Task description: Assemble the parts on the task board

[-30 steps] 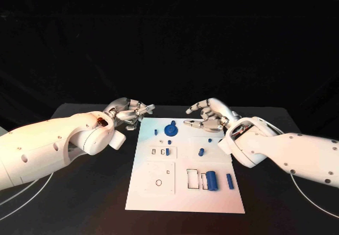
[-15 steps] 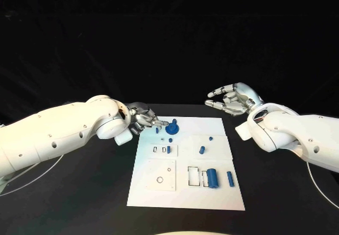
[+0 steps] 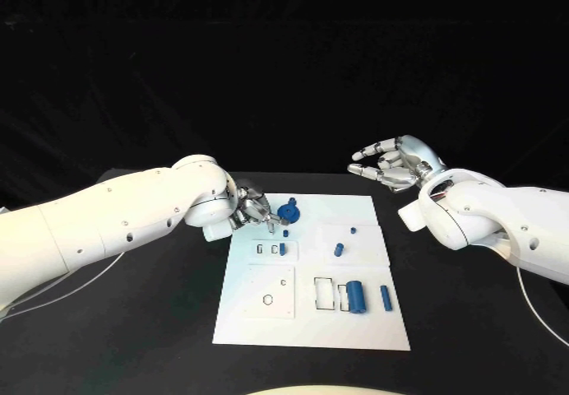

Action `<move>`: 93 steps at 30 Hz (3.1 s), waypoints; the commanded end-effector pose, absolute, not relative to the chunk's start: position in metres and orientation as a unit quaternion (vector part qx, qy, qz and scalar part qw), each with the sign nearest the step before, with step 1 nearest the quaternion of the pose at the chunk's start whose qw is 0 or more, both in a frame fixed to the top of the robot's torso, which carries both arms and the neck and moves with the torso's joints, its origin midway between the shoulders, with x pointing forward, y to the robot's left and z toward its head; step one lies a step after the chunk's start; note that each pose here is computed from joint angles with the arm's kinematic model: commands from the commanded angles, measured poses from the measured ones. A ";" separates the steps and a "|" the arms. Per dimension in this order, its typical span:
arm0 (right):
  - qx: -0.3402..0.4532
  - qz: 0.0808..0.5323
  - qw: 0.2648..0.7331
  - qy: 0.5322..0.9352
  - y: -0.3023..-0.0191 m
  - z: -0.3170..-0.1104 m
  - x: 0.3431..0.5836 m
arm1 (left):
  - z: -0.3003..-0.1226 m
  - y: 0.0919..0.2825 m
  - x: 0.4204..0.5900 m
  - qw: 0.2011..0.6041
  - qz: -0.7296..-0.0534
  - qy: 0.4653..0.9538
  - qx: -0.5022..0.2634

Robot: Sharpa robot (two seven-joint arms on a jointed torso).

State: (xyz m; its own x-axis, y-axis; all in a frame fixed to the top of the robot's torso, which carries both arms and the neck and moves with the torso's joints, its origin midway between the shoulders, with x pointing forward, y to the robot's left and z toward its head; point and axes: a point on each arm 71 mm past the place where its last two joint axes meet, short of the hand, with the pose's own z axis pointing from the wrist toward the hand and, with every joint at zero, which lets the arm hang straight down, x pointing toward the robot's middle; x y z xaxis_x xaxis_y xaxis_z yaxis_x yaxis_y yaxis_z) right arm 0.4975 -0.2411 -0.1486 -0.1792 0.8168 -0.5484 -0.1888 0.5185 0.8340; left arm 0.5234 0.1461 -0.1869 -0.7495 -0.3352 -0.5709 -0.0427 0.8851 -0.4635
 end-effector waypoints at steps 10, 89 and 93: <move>0.240 0.427 0.586 0.645 -0.240 -0.149 0.499 | -0.192 0.133 0.524 0.320 -0.176 0.929 -0.060; 0.232 0.425 0.581 0.654 -0.234 -0.152 0.503 | -0.216 0.111 0.519 0.256 -0.164 0.952 -0.034; 0.232 0.425 0.580 0.655 -0.234 -0.152 0.503 | -0.216 0.111 0.519 0.255 -0.166 0.952 -0.035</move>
State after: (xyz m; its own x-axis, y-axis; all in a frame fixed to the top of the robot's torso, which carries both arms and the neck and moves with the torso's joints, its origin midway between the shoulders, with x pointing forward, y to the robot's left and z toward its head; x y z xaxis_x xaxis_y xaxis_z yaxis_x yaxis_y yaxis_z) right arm 0.5037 -0.2359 -0.1518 -0.2036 0.8059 -0.5560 -0.1787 0.5277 0.8304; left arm 0.5203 0.1131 -0.2153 -0.8587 -0.1516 -0.4895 0.0177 0.9459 -0.3240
